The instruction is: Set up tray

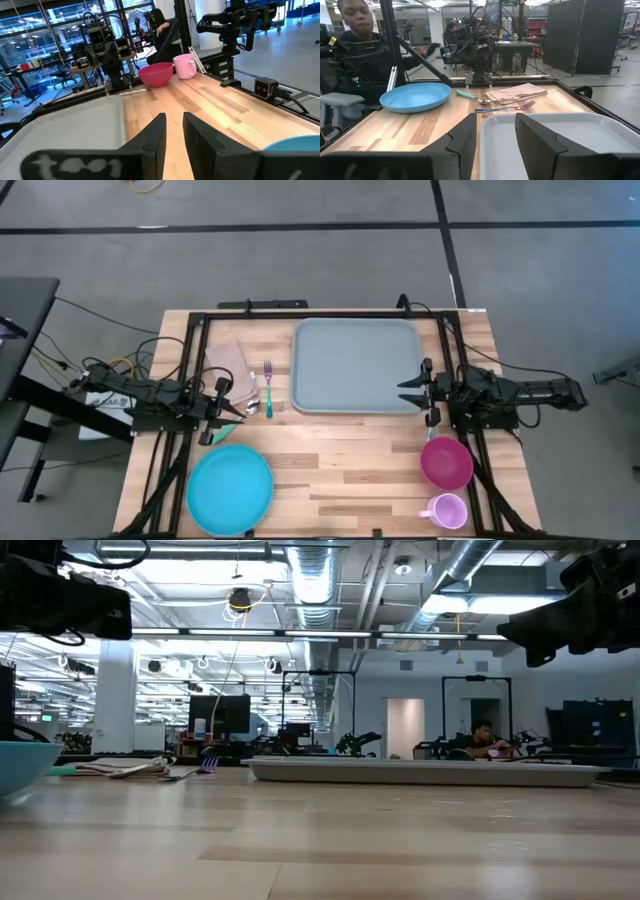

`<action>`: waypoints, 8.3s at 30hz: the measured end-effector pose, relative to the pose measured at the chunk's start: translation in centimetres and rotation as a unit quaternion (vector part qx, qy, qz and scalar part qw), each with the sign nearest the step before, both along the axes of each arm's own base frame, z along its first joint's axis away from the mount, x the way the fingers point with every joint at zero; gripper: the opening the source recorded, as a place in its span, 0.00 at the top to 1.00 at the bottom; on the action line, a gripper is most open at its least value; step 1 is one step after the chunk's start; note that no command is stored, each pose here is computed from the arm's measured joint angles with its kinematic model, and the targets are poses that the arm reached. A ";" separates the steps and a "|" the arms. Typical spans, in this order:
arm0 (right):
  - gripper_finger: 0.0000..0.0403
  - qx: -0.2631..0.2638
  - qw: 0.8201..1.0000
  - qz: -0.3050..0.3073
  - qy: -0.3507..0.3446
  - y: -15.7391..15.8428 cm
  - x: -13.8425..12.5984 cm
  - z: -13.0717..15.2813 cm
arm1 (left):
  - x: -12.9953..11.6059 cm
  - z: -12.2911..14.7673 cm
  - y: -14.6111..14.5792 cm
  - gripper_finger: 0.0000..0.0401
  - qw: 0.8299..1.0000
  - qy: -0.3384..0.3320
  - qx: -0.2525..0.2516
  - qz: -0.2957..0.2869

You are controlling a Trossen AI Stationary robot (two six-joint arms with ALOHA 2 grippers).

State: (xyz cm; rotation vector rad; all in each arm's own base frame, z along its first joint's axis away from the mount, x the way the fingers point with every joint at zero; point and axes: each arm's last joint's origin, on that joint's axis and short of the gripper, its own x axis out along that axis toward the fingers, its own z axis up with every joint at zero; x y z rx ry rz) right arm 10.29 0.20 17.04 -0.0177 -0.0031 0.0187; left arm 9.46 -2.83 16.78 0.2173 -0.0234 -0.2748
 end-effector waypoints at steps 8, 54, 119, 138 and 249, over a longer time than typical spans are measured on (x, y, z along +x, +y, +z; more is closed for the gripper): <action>0.68 0.000 1.000 0.000 0.000 0.0 0.0 0.0 | 0.0 0.0 0.0 0.86 1.000 0.000 0.000 0.000; 0.68 0.000 1.000 0.000 0.000 0.0 0.0 0.0 | 0.0 0.0 0.0 0.86 1.000 -0.001 0.000 0.009; 0.68 0.059 0.952 -0.299 -0.019 -2.7 -0.5 0.1 | -0.2 2.0 1.8 0.86 0.949 -0.093 -0.003 0.301; 0.68 0.019 0.984 -0.040 -0.170 -0.1 -1.8 14.2 | -0.2 2.1 1.8 0.86 0.945 -0.094 0.024 0.312; 0.99 0.414 0.563 -0.261 0.666 26.2 5.0 3.1 | 0.0 0.6 1.6 0.86 0.942 -0.031 -0.202 0.268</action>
